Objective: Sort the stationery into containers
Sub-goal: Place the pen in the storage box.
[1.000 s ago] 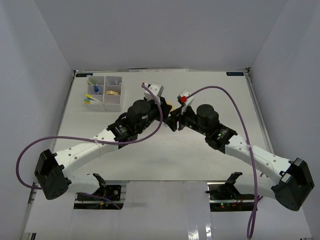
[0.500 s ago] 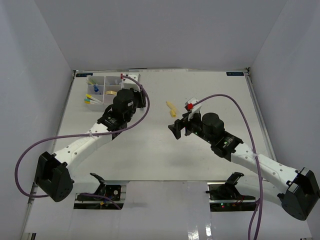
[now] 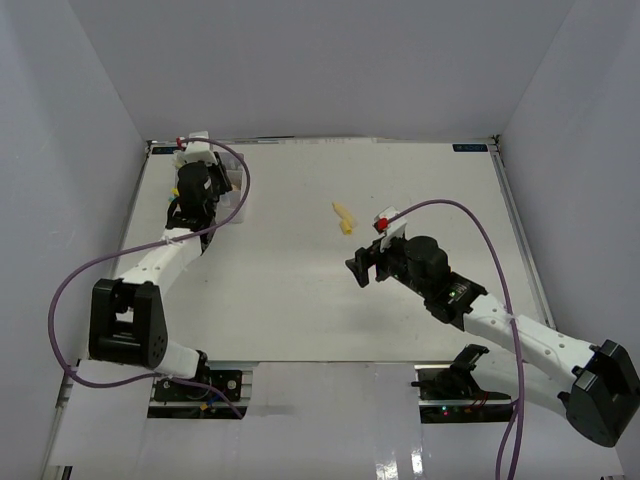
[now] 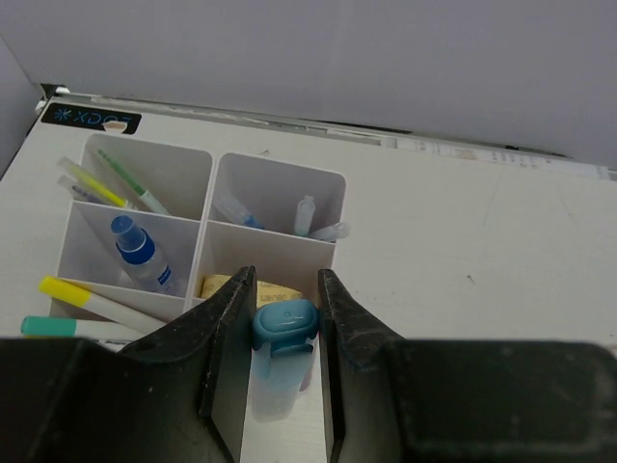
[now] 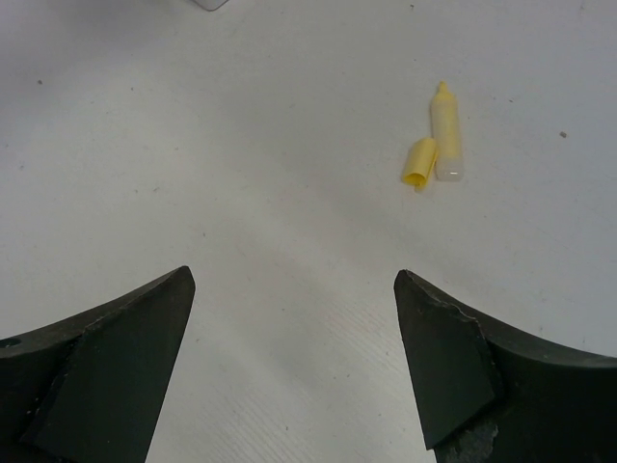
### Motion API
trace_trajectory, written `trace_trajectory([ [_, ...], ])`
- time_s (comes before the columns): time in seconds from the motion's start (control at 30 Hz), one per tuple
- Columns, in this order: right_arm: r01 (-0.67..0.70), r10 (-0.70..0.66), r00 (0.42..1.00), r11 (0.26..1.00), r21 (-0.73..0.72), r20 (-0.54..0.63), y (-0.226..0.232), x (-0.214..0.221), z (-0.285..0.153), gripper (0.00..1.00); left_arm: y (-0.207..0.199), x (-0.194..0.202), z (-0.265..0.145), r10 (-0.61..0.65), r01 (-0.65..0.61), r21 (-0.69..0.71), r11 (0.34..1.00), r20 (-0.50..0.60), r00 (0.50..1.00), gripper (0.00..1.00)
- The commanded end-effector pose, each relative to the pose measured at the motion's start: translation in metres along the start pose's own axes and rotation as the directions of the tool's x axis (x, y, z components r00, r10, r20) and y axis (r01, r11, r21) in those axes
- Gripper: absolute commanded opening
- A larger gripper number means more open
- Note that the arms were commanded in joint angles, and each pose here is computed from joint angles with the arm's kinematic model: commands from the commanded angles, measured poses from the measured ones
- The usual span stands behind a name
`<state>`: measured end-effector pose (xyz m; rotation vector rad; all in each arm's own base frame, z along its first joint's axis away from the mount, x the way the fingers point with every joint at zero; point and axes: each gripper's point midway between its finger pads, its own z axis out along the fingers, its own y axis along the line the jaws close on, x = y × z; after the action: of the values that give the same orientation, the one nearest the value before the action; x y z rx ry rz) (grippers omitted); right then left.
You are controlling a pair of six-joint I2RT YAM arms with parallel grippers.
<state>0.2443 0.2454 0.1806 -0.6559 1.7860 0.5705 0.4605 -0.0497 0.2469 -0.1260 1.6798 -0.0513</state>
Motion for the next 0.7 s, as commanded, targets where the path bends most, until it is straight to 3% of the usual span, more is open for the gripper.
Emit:
trace_trajectory([
  [0.0, 0.012, -0.014, 0.999, 0.999, 0.035, 0.041, -0.008, -0.007, -0.004, 0.90, 0.008, -0.018, 0.017, -0.014, 0.012, 0.024, 1.000, 0.063, 0.998, 0.01],
  [0.53, 0.038, -0.038, 0.999, 0.999, 0.010, 0.001, -0.008, 0.008, 0.000, 0.90, 0.024, -0.003, 0.042, -0.012, 0.008, 0.032, 0.999, 0.117, 0.993, 0.00],
  [0.67, 0.036, -0.036, 0.999, 0.999, 0.006, -0.009, -0.007, 0.009, 0.003, 0.90, 0.026, 0.019, 0.044, -0.014, 0.011, 0.035, 0.999, 0.081, 0.997, 0.07],
])
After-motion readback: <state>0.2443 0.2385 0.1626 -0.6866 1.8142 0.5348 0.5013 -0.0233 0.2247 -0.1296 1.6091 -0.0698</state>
